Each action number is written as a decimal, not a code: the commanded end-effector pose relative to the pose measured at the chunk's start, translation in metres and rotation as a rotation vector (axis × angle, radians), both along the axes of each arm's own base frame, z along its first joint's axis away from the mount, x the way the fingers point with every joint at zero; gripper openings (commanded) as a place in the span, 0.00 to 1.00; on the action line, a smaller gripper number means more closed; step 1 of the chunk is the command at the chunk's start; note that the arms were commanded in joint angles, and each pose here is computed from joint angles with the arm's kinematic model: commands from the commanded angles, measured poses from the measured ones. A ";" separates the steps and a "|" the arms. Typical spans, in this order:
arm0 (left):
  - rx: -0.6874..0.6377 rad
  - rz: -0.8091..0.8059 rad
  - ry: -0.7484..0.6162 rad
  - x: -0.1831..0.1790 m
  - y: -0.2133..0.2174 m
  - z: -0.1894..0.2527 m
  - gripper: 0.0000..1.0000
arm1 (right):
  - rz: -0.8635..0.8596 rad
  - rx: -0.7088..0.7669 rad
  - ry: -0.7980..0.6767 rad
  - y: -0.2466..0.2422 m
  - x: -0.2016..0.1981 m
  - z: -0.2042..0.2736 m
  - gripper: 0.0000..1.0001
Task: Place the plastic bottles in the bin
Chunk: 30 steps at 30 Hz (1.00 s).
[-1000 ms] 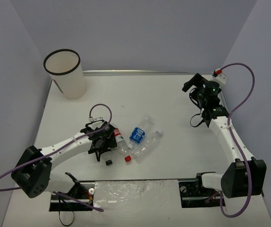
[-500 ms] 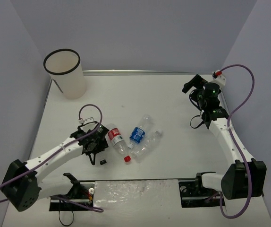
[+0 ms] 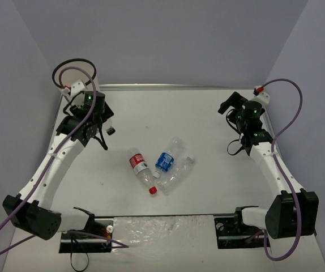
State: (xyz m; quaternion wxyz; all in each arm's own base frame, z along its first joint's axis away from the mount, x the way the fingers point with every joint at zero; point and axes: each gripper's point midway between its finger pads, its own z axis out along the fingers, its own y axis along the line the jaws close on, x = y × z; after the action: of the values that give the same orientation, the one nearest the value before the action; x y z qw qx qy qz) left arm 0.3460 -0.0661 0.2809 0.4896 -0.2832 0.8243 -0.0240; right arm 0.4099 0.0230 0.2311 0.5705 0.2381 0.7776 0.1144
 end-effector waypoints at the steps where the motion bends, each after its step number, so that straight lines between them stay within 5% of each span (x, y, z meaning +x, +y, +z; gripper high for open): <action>1: 0.040 0.033 -0.201 0.058 0.030 0.076 0.26 | -0.034 -0.047 -0.129 -0.009 0.006 0.039 1.00; 6: 0.050 0.142 -0.448 0.118 0.087 0.147 0.27 | -0.041 -0.053 -0.141 -0.010 0.011 0.042 1.00; 14: 0.021 0.343 -0.606 0.185 0.185 0.183 0.30 | -0.087 -0.044 -0.213 -0.016 0.016 0.048 1.00; 21: 0.061 0.378 -0.475 0.245 0.209 0.138 0.31 | -0.105 -0.080 -0.231 -0.023 0.010 0.053 1.00; 23: 0.064 0.366 -0.460 0.252 0.208 0.132 0.44 | -0.112 -0.097 -0.224 -0.025 0.009 0.054 1.00; 25: 0.063 0.355 -0.464 0.255 0.207 0.132 0.85 | -0.117 -0.102 -0.212 -0.026 0.009 0.053 1.00; 30: 0.067 0.302 -0.521 0.245 0.193 0.161 0.97 | -0.095 -0.087 -0.201 -0.021 0.011 0.048 1.00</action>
State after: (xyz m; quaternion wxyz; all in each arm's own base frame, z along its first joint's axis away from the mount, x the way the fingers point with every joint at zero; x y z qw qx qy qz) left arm 0.6210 0.1422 0.3283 0.6073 -0.3982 0.6859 0.0456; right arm 0.4171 0.0024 0.2416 0.6193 0.2399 0.7445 0.0673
